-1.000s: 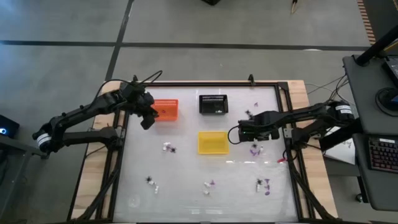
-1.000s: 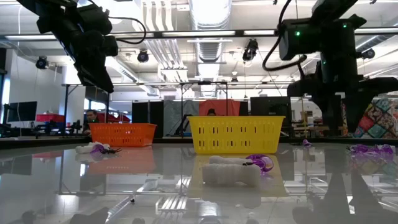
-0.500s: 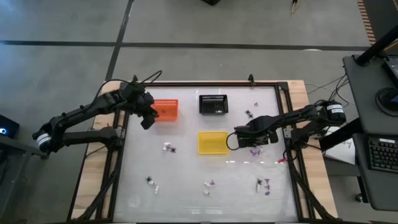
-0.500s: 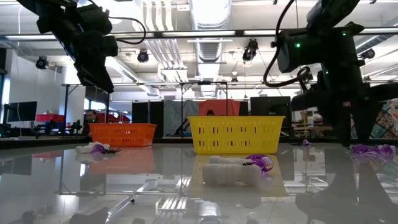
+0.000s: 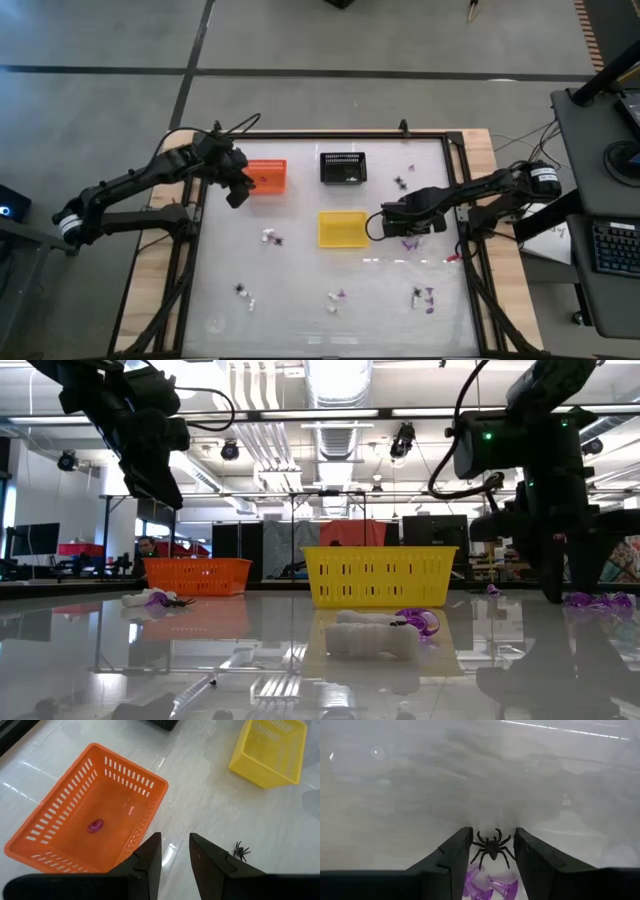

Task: Sort Halloween decoration
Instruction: Put the black spider toy into the yellow bin

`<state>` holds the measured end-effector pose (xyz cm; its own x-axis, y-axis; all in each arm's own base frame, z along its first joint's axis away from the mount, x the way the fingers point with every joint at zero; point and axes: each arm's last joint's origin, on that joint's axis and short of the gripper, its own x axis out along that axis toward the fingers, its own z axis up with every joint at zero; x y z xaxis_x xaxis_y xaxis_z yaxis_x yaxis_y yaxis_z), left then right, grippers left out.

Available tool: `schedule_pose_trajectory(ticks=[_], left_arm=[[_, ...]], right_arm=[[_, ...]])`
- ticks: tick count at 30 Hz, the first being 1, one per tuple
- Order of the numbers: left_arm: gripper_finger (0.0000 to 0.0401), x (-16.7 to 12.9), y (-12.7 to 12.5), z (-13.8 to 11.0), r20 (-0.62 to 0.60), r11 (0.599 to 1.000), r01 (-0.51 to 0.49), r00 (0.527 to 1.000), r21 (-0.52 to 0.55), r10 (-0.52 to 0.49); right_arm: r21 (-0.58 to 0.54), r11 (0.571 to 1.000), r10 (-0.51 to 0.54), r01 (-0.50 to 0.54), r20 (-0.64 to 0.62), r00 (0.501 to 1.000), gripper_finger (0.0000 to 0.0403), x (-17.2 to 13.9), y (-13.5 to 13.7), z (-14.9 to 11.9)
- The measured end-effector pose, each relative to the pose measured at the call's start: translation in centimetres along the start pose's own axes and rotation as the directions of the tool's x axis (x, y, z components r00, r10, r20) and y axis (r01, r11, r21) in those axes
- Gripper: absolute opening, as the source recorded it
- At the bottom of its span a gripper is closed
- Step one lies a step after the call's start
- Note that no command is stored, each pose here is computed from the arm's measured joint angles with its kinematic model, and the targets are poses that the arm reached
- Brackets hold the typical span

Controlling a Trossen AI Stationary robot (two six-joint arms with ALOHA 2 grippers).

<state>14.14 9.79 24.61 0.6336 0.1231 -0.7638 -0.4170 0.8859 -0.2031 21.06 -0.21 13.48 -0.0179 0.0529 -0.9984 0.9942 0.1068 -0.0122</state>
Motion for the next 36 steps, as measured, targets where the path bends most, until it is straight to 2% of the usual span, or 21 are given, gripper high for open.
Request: schedule_pose_trajectory(ticks=[10, 16, 27, 31, 36], left_arm=[[0.0082, 0.0, 0.0, 0.0, 0.0, 1.0, 0.001, 1.0, 0.0, -0.001], [0.0082, 0.0, 0.0, 0.0, 0.0, 1.0, 0.001, 1.0, 0.0, -0.001], [0.0082, 0.0, 0.0, 0.0, 0.002, 1.0, 0.0, 1.0, 0.008, 0.0], [0.0082, -0.1, 0.0, 0.0, 0.002, 1.0, 0.0, 1.0, 0.009, 0.0], [0.0082, -0.1, 0.0, 0.0, 0.002, 1.0, 0.0, 1.0, 0.009, 0.0]], right_arm=[[-0.02, 1.0, 0.011, -0.011, -0.002, 1.0, 0.0017, 0.0, 0.1, 0.0], [-0.02, 1.0, 0.014, -0.014, -0.006, 1.0, 0.0009, -0.2, 0.2, 0.0], [-0.037, 0.997, 0.071, -0.071, 0.0, 0.998, 0.0008, -2.4, -0.1, -0.2], [-0.042, 0.99, 0.133, -0.133, 0.008, 0.991, 0.0008, -3.5, -0.1, -0.2], [-0.045, 0.986, 0.164, -0.163, 0.019, 0.986, 0.0009, -4.1, -0.3, -0.3]])
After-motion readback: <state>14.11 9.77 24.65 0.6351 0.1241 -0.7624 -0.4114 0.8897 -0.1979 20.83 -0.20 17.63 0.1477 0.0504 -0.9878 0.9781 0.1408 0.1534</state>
